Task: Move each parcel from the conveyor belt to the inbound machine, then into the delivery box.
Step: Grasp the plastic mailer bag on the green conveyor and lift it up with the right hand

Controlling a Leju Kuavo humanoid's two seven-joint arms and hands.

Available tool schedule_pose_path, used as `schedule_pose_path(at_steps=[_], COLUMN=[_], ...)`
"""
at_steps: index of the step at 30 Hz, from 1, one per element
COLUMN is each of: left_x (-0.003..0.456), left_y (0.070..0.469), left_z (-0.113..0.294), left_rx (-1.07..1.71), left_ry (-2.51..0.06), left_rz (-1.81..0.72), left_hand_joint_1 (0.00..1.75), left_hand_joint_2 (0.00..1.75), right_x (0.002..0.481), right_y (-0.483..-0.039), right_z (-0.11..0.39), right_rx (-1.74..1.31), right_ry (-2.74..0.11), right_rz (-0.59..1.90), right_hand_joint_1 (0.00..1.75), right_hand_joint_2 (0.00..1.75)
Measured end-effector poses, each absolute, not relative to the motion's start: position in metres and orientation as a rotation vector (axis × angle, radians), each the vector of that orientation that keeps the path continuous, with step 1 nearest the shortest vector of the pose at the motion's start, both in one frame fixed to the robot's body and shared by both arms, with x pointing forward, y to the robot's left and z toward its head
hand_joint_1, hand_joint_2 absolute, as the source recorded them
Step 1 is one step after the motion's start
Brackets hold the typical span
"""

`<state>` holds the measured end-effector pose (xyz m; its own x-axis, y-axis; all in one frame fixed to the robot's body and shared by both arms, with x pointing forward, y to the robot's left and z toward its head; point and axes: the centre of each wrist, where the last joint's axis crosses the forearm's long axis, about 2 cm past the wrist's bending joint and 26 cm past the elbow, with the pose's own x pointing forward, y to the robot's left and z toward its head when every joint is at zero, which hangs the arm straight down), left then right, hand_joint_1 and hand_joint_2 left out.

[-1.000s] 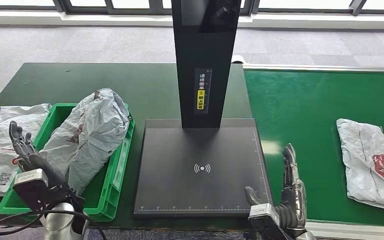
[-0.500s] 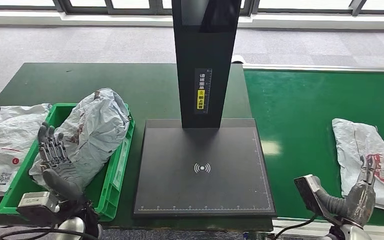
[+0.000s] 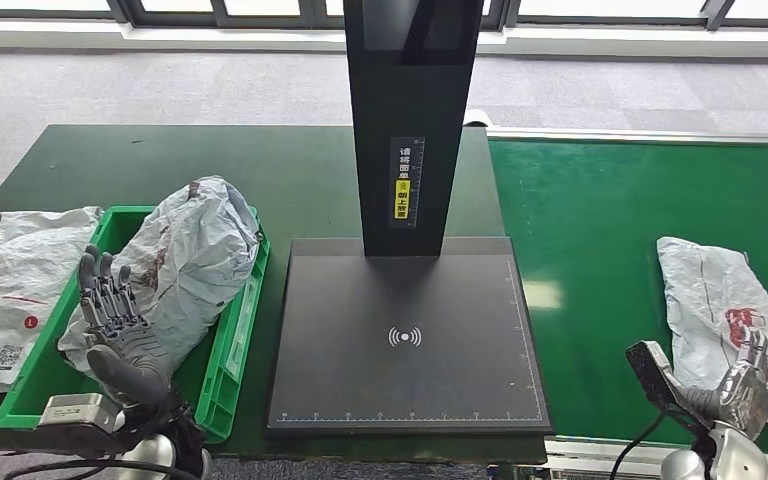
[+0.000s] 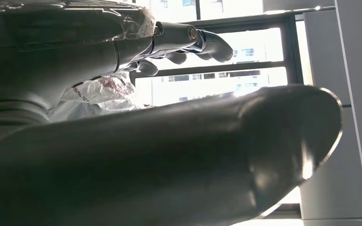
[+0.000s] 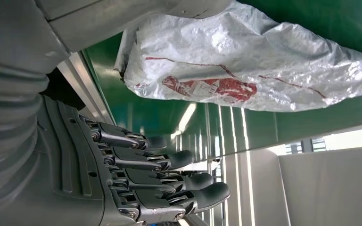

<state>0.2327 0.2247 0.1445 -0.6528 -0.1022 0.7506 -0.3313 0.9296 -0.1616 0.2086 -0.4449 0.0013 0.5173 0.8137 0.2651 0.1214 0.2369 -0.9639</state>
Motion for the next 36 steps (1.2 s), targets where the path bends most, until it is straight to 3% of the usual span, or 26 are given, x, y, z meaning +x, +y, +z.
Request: schedule_pose_path(at_steps=[15,33,34,36], left_x=[0.243,0.257,0.257,0.257], left_y=[0.221,0.217,0.217,0.217], left_z=[0.141,0.131,0.130,0.128], left_rx=[0.285,0.245,0.244,0.243], left_ry=[-2.254,-2.217,-2.213,-2.206], left_rz=[0.384,0.355,0.353,0.349], left_hand_joint_1=[0.00,0.00,0.00,0.00], left_hand_joint_2=[0.00,0.00,0.00,0.00], right_x=[0.238,0.209,0.209,0.209], right_y=[-0.456,-0.477,-0.477,-0.477], right_z=[-0.005,-0.022,-0.023,-0.023], right_rx=[-1.187,-0.977,-0.972,-0.964], right_ry=[-0.820,-0.407,-0.405,-0.406], right_rz=[0.611,0.618,0.621,0.627], right_hand_joint_1=[0.00,0.00,0.17,1.04], right_hand_joint_2=[1.75,1.75,1.75,1.75])
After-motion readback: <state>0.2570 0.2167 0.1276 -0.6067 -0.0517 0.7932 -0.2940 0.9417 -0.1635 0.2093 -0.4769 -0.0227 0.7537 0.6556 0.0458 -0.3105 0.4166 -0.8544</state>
